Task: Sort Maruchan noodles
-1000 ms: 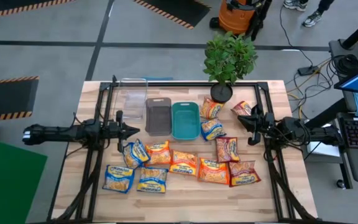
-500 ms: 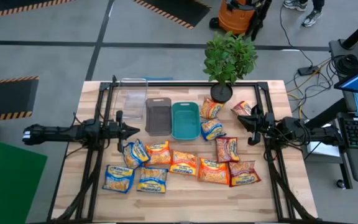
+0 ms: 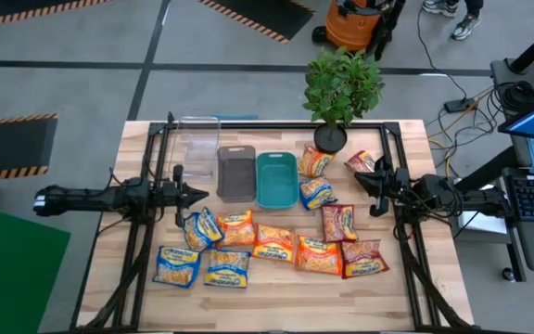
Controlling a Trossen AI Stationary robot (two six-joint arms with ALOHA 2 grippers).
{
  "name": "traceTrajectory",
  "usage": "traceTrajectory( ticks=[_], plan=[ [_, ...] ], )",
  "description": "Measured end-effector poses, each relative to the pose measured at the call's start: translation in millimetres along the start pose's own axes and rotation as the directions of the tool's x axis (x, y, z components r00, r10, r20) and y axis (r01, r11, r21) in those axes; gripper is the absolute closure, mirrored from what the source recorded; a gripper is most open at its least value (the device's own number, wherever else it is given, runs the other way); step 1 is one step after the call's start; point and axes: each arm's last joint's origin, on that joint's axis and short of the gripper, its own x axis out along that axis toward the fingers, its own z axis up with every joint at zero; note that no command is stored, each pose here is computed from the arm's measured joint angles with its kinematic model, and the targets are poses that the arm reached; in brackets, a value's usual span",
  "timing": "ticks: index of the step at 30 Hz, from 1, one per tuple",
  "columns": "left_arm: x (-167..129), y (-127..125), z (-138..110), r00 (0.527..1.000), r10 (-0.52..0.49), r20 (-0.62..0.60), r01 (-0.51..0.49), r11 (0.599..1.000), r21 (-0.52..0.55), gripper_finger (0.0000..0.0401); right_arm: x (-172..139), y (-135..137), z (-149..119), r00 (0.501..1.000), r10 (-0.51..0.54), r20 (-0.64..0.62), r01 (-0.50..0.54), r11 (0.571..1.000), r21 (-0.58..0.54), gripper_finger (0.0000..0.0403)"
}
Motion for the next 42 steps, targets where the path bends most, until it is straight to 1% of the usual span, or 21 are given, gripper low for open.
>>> traceTrajectory(
  ticks=[10,15,17,19,20,22,24,25,27,30,33,36,39,42],
  plan=[
    [0.0,0.0,0.0,1.0,0.0,0.0,0.0,1.0,0.0,0.0401,0.0,0.0,0.0,1.0,0.0,0.0,0.0,1.0,0.0,0.0385],
    [0.0,0.1,0.6,1.0,0.001,0.006,-0.001,1.0,0.031,0.0401,0.0,0.0,0.0,1.0,0.0,0.0,0.0,1.0,0.0,0.0385],
    [-0.1,0.3,3.8,0.999,0.003,0.039,-0.003,1.0,0.013,0.0401,0.0,0.0,0.2,1.0,0.0,0.002,0.0,1.0,0.001,0.0385],
    [-0.5,0.7,10.3,0.994,0.007,0.106,-0.001,0.998,-0.055,0.0401,0.0,0.0,0.8,1.0,0.001,0.008,-0.001,1.0,0.023,0.0385],
    [-1.0,1.0,14.7,0.989,0.011,0.151,0.006,0.994,-0.11,0.0401,0.0,0.1,1.5,1.0,0.001,0.015,-0.002,0.998,0.07,0.0385],
    [-2.9,1.8,23.9,0.969,0.019,0.246,0.042,0.97,-0.24,0.0401,0.0,0.1,3.9,0.999,0.001,0.04,-0.009,0.98,0.199,0.0385],
    [-6.3,3.0,34.7,0.934,0.032,0.357,0.094,0.94,-0.329,0.0401,0.3,0.2,4.7,0.999,0.001,0.047,-0.013,0.966,0.256,0.0385],
    [-8.7,3.6,40.4,0.909,0.038,0.415,0.12,0.93,-0.348,0.0401,0.4,0.3,5.1,0.999,0.001,0.051,-0.015,0.964,0.265,0.0385],
    [-13.5,4.8,49.3,0.86,0.05,0.507,0.153,0.924,-0.35,0.0401,0.8,0.5,7.3,0.997,0.002,0.074,-0.024,0.957,0.288,0.0385],
    [-19.7,5.9,58.6,0.797,0.061,0.601,0.192,0.918,-0.347,0.0401,1.7,0.9,12.4,0.992,0.003,0.126,-0.046,0.938,0.345,0.0385],
    [-24.2,6.8,64.3,0.748,0.07,0.66,0.227,0.907,-0.354,0.0401,2.8,1.3,16.9,0.986,0.003,0.165,-0.064,0.929,0.365,0.0385],
    [-26.2,7.2,67.6,0.718,0.075,0.692,0.264,0.89,-0.371,0.0401,5.8,2.3,21.9,0.988,0.006,0.153,-0.071,0.905,0.419,0.0385],
    [-24.9,7.1,68.9,0.709,0.076,0.701,0.283,0.879,-0.382,0.0401,10.3,4.5,32.0,0.987,0.024,0.157,-0.093,0.891,0.445,0.0385],
    [-21.1,6.7,69.3,0.711,0.075,0.7,0.297,0.869,-0.395,0.0401,18.3,7.9,40.5,0.99,0.059,0.13,-0.112,0.89,0.443,0.0385]
  ],
)
